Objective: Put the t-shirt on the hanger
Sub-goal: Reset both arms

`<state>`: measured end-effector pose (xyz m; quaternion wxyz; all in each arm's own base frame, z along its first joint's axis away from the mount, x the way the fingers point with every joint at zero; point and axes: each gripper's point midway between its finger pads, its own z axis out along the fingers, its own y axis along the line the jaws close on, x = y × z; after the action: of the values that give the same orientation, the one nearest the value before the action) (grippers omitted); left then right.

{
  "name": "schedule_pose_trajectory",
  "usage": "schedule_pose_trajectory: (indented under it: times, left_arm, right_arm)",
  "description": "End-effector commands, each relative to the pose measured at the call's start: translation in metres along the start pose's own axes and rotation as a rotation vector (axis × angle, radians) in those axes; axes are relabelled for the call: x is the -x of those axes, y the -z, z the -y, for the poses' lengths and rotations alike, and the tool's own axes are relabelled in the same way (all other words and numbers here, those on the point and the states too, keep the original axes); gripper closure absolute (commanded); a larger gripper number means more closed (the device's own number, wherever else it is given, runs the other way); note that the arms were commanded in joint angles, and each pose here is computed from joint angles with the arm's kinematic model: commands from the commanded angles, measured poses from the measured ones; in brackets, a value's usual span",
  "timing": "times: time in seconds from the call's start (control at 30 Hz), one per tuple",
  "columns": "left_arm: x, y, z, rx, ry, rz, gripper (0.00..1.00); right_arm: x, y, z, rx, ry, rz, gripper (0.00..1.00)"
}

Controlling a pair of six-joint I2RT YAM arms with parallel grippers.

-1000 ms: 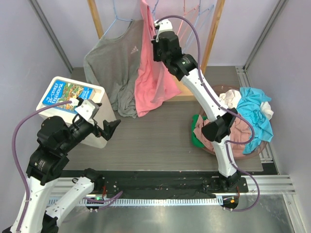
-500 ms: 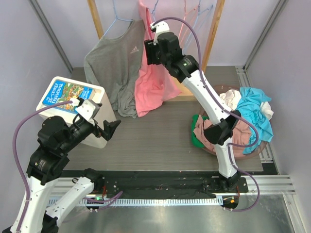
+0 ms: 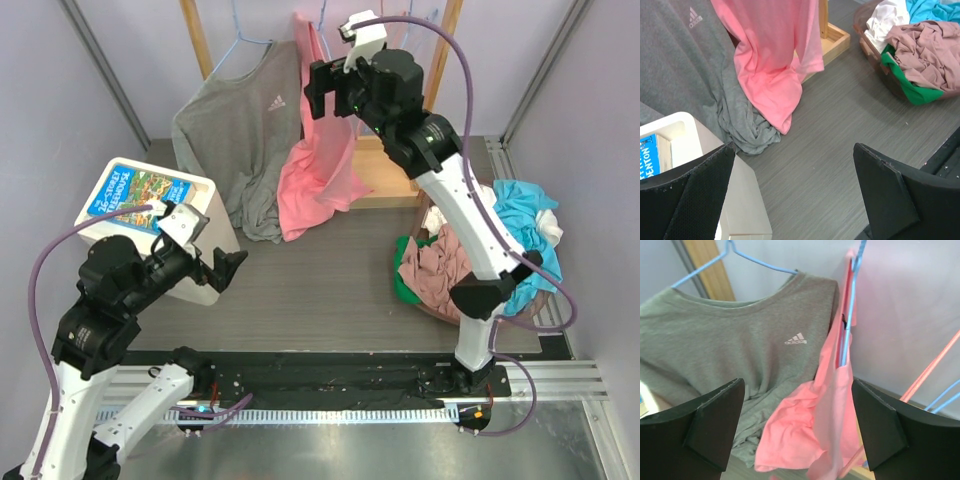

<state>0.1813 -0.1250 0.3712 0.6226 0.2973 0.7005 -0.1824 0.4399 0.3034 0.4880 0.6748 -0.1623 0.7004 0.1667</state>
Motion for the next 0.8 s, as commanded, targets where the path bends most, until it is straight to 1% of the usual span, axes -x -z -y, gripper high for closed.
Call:
schedule_pose_trajectory:
  times: [0.0,0.1,0.13,0.17,0.2,0.23,0.27,0.3,0.33,0.37,0.4,0.43,0.47,0.5,0.53,0.57,0.6,0.63,0.77]
  left_arm:
    - [-0.001,0.003,-0.007,0.039,0.060,-0.077,0.00]
    - [-0.011,0.001,-0.008,0.039,0.121,-0.156,0.00]
    - [-0.015,-0.003,-0.007,0.024,0.139,-0.188,0.00]
    - [-0.023,-0.001,-0.004,0.012,0.174,-0.231,0.00]
    - [-0.022,0.000,-0.002,0.003,0.186,-0.245,0.00]
    - [-0.026,-0.001,-0.001,-0.006,0.201,-0.275,0.00]
    - [-0.037,0.000,-0.001,-0.008,0.225,-0.337,0.00]
    - [-0.038,0.000,-0.003,-0.002,0.226,-0.361,0.00]
    - [-0.034,0.002,-0.008,0.025,0.230,-0.370,0.00]
    - [-0.042,0.003,-0.017,0.070,0.254,-0.427,0.00]
    - [-0.046,0.005,-0.027,0.134,0.261,-0.452,0.00]
    - [-0.043,0.009,-0.034,0.171,0.261,-0.453,0.00]
    - [-0.050,0.014,-0.040,0.210,0.275,-0.486,0.00]
    - [-0.052,0.017,-0.046,0.267,0.316,-0.497,0.00]
    - [-0.057,0.020,-0.051,0.297,0.332,-0.510,0.00]
    - [-0.060,0.024,-0.051,0.310,0.344,-0.519,0.00]
    - [-0.061,0.029,-0.052,0.329,0.351,-0.505,0.00]
    - [-0.062,0.034,-0.056,0.357,0.360,-0.494,0.00]
    - [-0.070,0.047,-0.060,0.418,0.377,-0.481,0.00]
  right_arm:
    - [0.083,0.077,-0.015,0.150,-0.021,0.197,0.02]
    - [0.076,0.096,-0.016,0.180,-0.013,0.176,0.00]
    - [0.077,0.113,-0.012,0.181,-0.002,0.179,0.00]
    - [0.075,0.121,-0.010,0.177,0.007,0.175,0.00]
    - [0.073,0.129,-0.007,0.171,0.017,0.170,0.00]
    - [0.058,0.132,-0.002,0.151,0.033,0.124,0.00]
    - [0.064,0.152,0.004,0.141,0.035,0.138,0.00]
    - [0.059,0.160,0.007,0.135,0.041,0.125,0.00]
    - [0.034,0.162,0.010,0.123,0.058,0.059,0.00]
    - [0.041,0.188,0.018,0.116,0.064,0.088,0.00]
    - [0.033,0.195,0.021,0.107,0.071,0.073,0.00]
    - [0.010,0.198,0.025,0.096,0.081,0.023,0.00]
    - [0.012,0.218,0.034,0.066,0.075,0.043,0.00]
    - [-0.013,0.220,0.044,0.040,0.081,-0.012,0.00]
    - [-0.021,0.226,0.049,0.029,0.079,-0.022,0.00]
    - [-0.020,0.244,0.055,0.016,0.063,-0.001,0.00]
    - [-0.042,0.244,0.060,0.008,0.072,-0.046,0.00]
    - [-0.052,0.250,0.067,-0.008,0.081,-0.068,0.00]
    - [-0.086,0.276,0.080,-0.043,0.073,-0.106,0.00]
